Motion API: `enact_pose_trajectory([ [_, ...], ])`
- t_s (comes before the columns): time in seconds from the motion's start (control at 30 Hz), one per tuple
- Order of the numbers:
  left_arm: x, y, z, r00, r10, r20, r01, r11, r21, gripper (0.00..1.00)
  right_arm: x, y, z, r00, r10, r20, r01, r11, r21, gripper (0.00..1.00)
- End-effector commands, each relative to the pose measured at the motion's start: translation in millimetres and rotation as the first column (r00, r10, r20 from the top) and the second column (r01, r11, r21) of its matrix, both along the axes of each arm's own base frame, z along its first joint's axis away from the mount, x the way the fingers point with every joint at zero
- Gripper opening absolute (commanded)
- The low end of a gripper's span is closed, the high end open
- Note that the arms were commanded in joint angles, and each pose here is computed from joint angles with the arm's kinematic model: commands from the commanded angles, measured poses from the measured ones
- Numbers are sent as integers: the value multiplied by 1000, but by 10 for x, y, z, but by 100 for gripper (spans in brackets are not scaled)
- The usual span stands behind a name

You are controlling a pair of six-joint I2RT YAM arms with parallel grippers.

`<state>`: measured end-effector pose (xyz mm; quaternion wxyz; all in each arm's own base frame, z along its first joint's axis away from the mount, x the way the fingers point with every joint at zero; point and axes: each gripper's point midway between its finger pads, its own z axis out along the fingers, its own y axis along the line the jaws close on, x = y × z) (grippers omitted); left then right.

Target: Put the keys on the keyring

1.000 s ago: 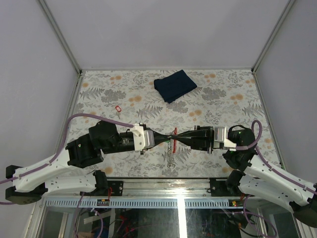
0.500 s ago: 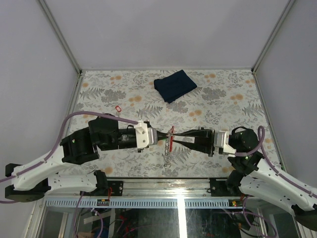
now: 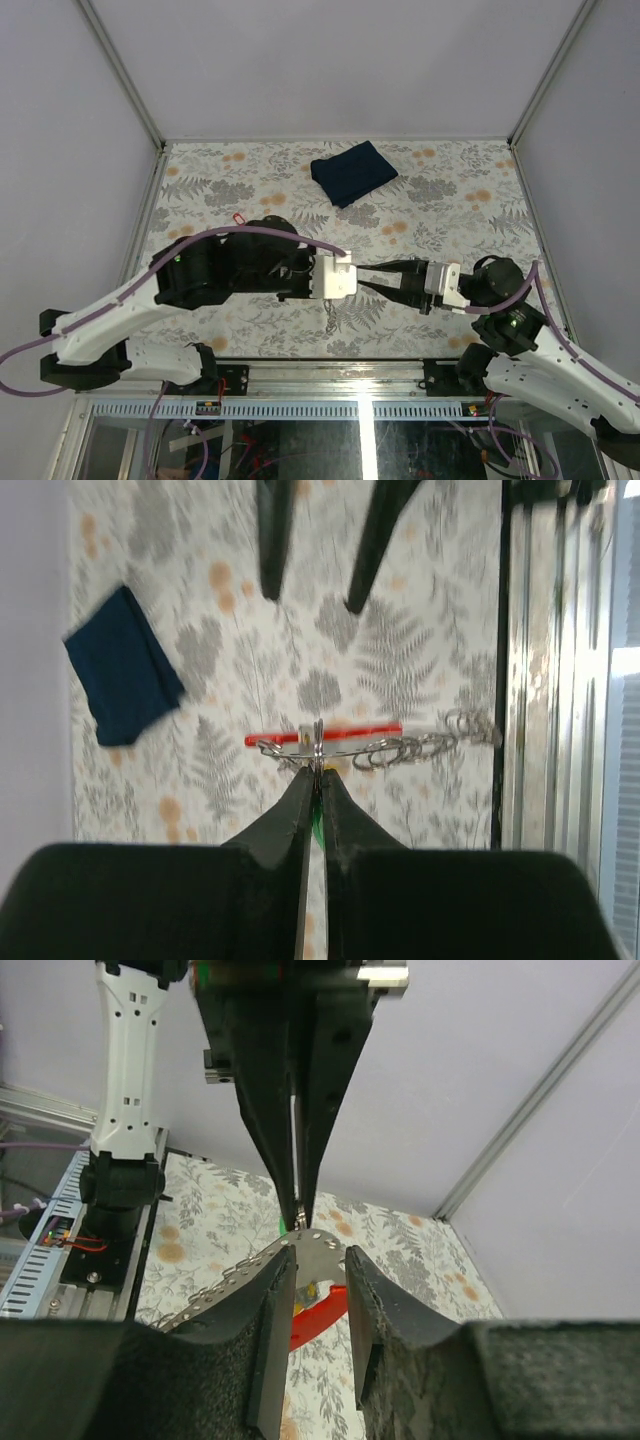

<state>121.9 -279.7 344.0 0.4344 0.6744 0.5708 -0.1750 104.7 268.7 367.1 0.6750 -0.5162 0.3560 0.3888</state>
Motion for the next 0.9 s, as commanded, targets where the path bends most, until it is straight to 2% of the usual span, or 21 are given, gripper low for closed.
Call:
enact_pose_trajectory([
  [0.0, 85, 410, -357, 998, 64, 15, -66, 950, 305, 0, 100, -49, -78, 998, -70, -4, 70, 997, 24, 32],
  [0.13, 172, 655, -565, 990, 135, 43, -139, 864, 483, 0, 162, -52, -391, 994, -100, -48, 100, 995, 5, 29],
  [0.37, 215, 633, -495, 985, 138, 102, -170, 856, 487, 0, 244, -7, -819, 983, -121, -135, 121, 993, -5, 27],
  [0.47, 192, 583, -484, 989, 111, 96, -144, 863, 485, 0, 201, 86, -833, 983, -60, -174, 68, 997, 44, 29],
  [0.57, 193, 570, -478, 990, 103, 101, -140, 862, 487, 0, 137, 160, -648, 984, 27, -175, 2, 986, 165, 33],
  [0.67, 183, 557, -479, 990, 100, 98, -135, 863, 486, 0, 115, 202, -478, 981, 91, -172, -40, 959, 280, 35],
  [0.87, 155, 539, -459, 992, 88, 95, -123, 869, 479, 0, 158, 333, -326, 977, 165, -134, -100, 912, 398, 38],
])
